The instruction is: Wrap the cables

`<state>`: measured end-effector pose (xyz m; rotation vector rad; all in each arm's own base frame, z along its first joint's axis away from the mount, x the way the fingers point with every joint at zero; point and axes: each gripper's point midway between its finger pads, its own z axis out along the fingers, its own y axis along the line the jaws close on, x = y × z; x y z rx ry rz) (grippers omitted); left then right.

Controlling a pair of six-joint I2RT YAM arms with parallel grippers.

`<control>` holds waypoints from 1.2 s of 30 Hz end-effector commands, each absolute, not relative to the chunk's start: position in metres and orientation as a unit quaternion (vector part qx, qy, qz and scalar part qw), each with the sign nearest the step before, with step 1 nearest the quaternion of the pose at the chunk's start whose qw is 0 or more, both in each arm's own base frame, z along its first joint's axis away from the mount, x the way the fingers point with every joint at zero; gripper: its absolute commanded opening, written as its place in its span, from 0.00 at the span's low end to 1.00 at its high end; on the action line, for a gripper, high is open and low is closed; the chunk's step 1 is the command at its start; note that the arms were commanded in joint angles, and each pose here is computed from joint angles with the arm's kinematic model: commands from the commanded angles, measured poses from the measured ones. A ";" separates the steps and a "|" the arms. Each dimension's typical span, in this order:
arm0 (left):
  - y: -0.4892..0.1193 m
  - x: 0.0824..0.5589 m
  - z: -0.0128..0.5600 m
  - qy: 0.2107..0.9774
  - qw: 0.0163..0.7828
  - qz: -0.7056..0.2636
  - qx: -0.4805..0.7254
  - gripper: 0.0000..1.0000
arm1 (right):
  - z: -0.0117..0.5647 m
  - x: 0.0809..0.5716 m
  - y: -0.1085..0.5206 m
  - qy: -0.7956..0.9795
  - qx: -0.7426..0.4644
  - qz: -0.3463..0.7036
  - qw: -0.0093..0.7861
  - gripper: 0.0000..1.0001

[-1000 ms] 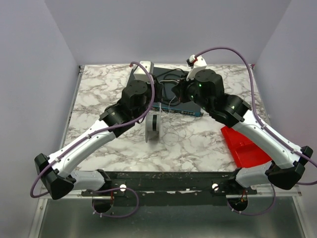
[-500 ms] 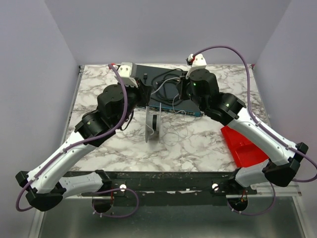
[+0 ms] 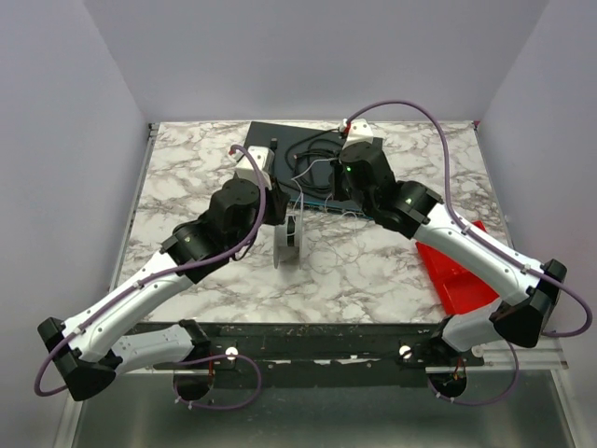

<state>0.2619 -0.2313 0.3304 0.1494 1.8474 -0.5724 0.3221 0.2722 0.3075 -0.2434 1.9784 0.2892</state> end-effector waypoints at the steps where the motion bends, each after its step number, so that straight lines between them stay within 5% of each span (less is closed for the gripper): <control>1: -0.223 0.263 0.313 0.791 0.564 -0.235 0.033 0.25 | 0.295 0.322 0.279 0.836 -0.103 0.127 0.525 0.01; 5: -0.210 0.261 0.298 0.793 0.567 -0.221 0.010 0.41 | 0.301 0.314 0.286 0.832 -0.113 0.158 0.519 0.01; 14: -0.209 0.250 0.277 0.808 0.545 -0.222 0.036 0.50 | 0.327 0.290 0.308 0.813 -0.142 0.253 0.505 0.01; 36: -0.219 0.228 0.198 0.857 0.460 -0.208 0.102 0.58 | 0.321 0.274 0.344 0.817 -0.171 0.305 0.458 0.01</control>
